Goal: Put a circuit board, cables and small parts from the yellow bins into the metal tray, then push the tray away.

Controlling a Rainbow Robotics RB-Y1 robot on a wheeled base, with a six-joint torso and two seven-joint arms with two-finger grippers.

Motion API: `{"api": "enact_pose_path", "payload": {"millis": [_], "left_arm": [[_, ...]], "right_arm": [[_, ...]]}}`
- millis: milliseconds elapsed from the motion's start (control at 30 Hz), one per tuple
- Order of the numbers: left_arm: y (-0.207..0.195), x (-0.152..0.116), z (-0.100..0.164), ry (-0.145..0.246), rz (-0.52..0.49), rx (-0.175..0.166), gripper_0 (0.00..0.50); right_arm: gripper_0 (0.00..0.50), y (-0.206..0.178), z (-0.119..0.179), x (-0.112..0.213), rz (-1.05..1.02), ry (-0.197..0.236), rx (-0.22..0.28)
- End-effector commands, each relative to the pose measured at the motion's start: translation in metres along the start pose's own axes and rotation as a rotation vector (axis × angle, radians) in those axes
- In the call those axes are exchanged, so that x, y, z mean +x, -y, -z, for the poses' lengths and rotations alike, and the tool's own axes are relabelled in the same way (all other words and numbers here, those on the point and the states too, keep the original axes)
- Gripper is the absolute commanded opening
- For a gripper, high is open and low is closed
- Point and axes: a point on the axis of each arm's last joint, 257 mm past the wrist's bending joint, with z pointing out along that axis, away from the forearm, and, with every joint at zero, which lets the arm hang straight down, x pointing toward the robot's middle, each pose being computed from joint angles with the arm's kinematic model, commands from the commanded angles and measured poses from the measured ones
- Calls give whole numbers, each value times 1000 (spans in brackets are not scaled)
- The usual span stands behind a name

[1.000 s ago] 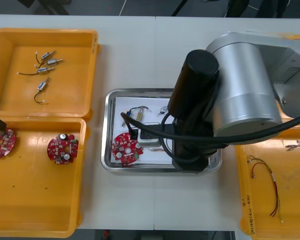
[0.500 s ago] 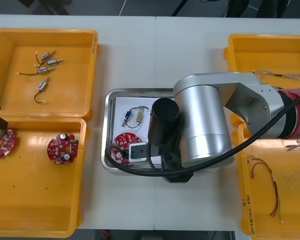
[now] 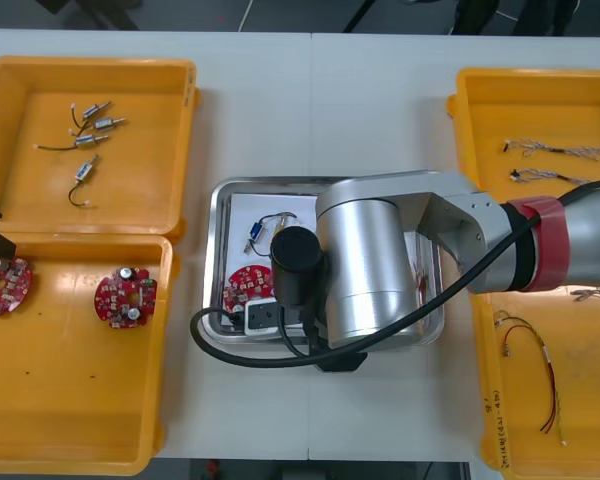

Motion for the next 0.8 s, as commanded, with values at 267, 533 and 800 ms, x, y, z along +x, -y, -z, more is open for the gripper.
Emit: {"api": "enact_pose_path", "payload": {"millis": [267,533,800], "left_arm": [[-10,-6,15,36,-75,-35,500],[-10,-6,15,36,-75,-35,500],[-10,-6,15,36,-75,-35,500]], "right_arm": [[500,-17,-24,-12,-22,9,2],[500,-26,-36,-10,-27,4,14],[500,-29,-42,-11,-32,1,28]]}}
